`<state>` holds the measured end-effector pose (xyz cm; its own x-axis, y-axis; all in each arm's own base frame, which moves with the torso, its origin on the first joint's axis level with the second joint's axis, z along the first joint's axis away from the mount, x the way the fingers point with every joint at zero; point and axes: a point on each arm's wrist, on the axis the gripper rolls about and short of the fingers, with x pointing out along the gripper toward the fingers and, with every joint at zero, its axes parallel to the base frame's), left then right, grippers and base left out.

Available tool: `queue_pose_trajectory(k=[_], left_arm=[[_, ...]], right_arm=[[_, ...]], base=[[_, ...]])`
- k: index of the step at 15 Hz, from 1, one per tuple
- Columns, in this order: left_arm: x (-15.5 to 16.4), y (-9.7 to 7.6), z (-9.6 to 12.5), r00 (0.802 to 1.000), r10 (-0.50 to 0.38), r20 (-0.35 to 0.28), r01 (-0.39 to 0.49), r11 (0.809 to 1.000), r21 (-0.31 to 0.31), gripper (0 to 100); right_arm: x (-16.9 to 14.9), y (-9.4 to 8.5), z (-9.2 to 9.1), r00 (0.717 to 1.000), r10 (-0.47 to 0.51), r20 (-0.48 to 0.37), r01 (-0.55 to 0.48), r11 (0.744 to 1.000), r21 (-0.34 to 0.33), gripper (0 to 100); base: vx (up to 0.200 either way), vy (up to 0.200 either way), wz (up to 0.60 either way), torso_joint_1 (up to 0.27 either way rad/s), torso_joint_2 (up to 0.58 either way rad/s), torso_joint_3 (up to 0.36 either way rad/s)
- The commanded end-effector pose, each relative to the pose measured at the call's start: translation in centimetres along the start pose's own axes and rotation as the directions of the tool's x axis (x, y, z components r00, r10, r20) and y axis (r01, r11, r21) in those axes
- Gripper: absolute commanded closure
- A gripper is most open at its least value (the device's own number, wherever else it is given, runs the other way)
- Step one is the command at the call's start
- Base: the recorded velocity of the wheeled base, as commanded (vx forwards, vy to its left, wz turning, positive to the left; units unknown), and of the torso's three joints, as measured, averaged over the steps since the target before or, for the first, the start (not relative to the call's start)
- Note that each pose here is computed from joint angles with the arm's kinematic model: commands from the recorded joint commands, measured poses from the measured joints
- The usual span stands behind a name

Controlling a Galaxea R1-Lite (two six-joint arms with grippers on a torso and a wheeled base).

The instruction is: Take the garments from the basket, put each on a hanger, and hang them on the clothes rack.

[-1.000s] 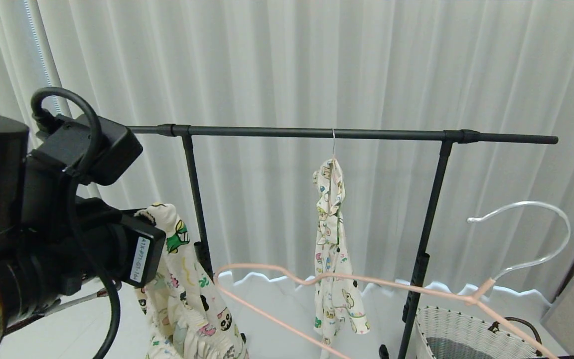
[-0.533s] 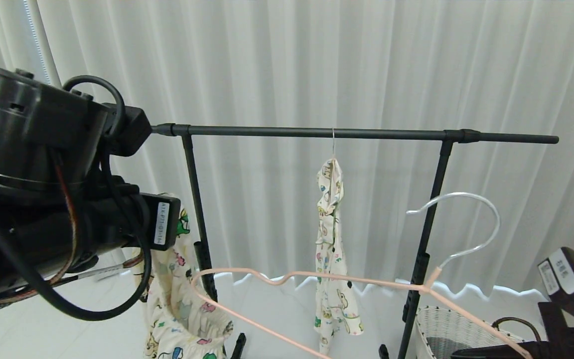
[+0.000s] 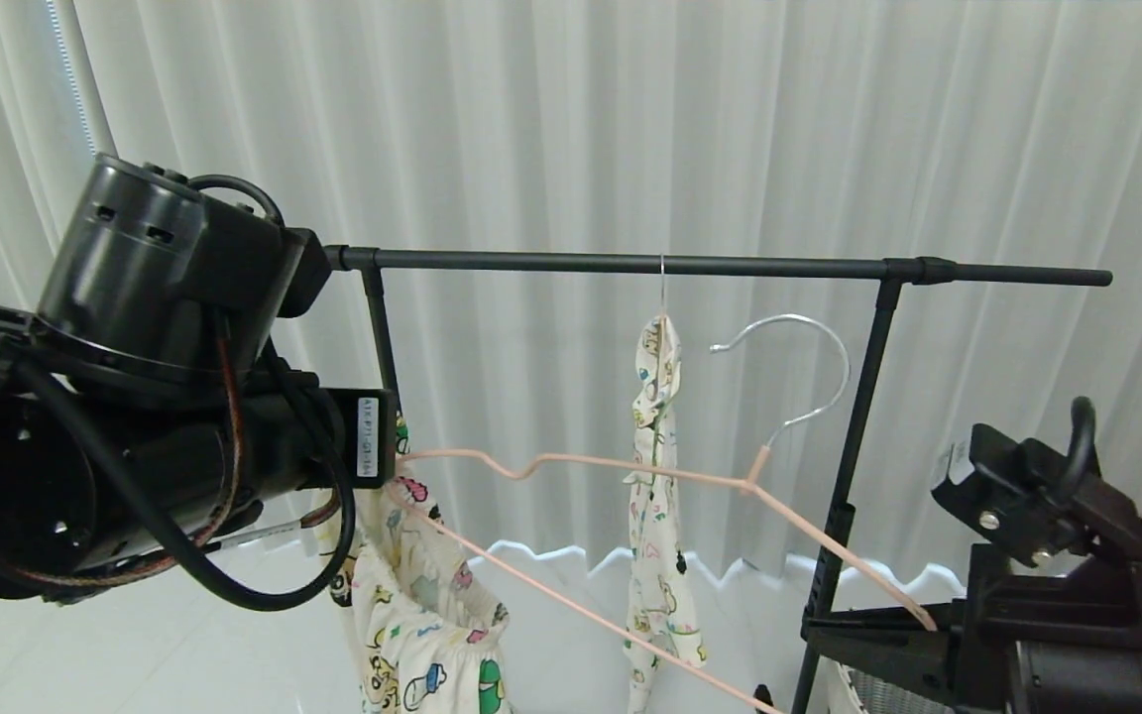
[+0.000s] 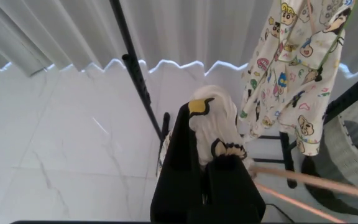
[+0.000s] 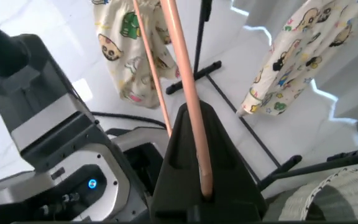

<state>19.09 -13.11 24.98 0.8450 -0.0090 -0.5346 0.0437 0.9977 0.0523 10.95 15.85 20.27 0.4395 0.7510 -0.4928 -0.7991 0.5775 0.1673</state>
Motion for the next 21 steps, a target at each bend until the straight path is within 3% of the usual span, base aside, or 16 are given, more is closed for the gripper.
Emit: queue_pose_trajectory(k=[1, 2, 6, 11, 15, 18, 21], left_arm=[[0.3, -0.2, 0.0, 1.0, 0.002, -0.008, -0.002, 1.0, -0.007, 100], [0.4, -0.3, 0.2, 1.0, 0.001, -0.004, -0.001, 1.0, -0.022, 100], [0.3, -0.7, 0.8, 1.0, -0.013, 0.012, 0.013, 0.998, -0.057, 100], [-1.6, -3.0, 0.7, 0.992, -0.123, 0.038, 0.126, 0.988, -0.086, 100], [-3.0, -4.4, 0.7, 0.979, -0.196, 0.058, 0.2, 0.977, -0.071, 100], [-4.8, -5.9, 1.0, 0.957, -0.279, 0.083, 0.284, 0.957, -0.055, 100], [-5.8, -6.5, 0.6, 0.943, -0.323, 0.082, 0.326, 0.945, -0.033, 100]], right_arm=[[2.4, 0.8, 0.0, 1.0, -0.014, -0.022, 0.015, 0.999, 0.044, 100], [3.2, 1.5, 0.2, 1.0, -0.017, -0.017, 0.019, 0.997, 0.072, 100], [4.9, 2.2, 0.5, 1.0, -0.024, -0.015, 0.025, 0.997, 0.069, 100], [6.6, 2.8, 1.0, 0.999, -0.045, -0.024, 0.046, 0.997, 0.059, 100], [7.6, 4.4, 1.2, 0.999, -0.023, -0.03, 0.026, 0.996, 0.089, 100], [9.3, 6.3, 1.9, 1.0, -0.012, -0.004, 0.012, 0.991, 0.132, 100], [10.3, 6.9, 2.4, 0.999, -0.023, 0.027, 0.019, 0.989, 0.148, 100]], base=[[0.0, 0.0, 0.0, 0.0, 0.0, 0.0], [0.0, 0.0, 0.0, 0.0, 0.0, 0.0], [0.0, 0.0, 0.0, 0.0, 0.0, 0.0], [0.0, 0.0, 0.0, 0.0, 0.0, 0.0], [0.0, 0.0, 0.0, 0.0, 0.0, 0.0], [0.0, 0.0, 0.0, 0.0, 0.0, 0.0], [0.0, 0.0, 0.0, 0.0, 0.0, 0.0]])
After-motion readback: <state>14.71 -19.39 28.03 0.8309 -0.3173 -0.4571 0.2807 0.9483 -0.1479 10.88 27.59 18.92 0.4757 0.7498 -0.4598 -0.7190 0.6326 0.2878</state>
